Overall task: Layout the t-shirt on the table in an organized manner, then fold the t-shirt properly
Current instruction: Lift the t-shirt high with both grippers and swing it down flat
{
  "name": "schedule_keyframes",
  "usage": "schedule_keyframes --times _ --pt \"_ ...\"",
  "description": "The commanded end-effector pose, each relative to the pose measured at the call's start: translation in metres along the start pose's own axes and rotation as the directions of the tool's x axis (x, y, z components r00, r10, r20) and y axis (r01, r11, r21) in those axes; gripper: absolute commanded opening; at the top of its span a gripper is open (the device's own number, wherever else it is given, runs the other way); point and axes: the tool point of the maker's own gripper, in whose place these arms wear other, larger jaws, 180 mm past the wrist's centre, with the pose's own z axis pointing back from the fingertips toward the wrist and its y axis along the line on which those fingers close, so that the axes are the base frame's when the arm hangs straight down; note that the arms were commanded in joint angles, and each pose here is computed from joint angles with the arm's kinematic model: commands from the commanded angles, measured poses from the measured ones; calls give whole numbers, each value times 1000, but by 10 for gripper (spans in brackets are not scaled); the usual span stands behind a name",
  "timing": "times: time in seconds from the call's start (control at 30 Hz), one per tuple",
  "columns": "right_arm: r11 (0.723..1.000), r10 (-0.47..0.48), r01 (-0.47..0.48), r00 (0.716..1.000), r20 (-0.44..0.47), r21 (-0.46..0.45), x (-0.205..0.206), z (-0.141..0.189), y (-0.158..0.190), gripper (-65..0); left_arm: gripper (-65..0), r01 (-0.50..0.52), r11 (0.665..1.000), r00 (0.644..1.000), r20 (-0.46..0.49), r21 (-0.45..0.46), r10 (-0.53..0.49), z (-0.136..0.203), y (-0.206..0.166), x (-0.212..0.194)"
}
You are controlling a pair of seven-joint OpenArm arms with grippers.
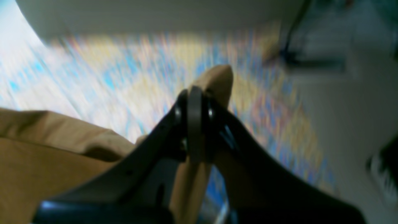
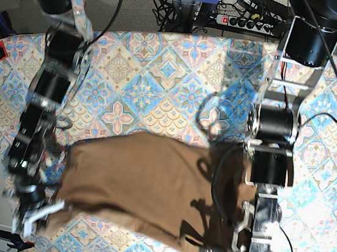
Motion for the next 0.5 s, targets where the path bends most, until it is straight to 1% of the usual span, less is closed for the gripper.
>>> schedule_keyframes --times 0.0,0.07,0.1,0.17,0.23,0.33,0.37,0.47 --pt "1000 2 -2 998 59 -11 27 2 -5 -650 -650 -7 999 996 89 36 4 17 17 37" --pt "1000 7 -6 997 81 -14 37 4 -6 -650 -650 -8 999 997 72 47 5 26 24 45" --pt "1000 11 -9 995 99 -18 44 7 -6 -650 -650 9 999 998 54 48 -12 30 27 47" --pt "999 23 -20 992 124 -25 56 14 -7 -650 -650 43 999 998 47 33 -44 39 32 51" --pt "999 39 -33 988 151 -37 68 24 -8 -650 -650 46 999 997 54 14 -47 50 37 48" --pt "995 83 -69 970 230 -70 102 53 -7 -650 -650 91 994 996 1 63 -91 73 53 17" --pt "994 90 -72 970 226 -86 101 62 -10 -650 -650 111 989 994 -13 94 -111 83 55 5" --pt "990 99 -77 979 181 -120 76 80 -19 -650 -650 158 973 987 11 169 -162 104 52 -25"
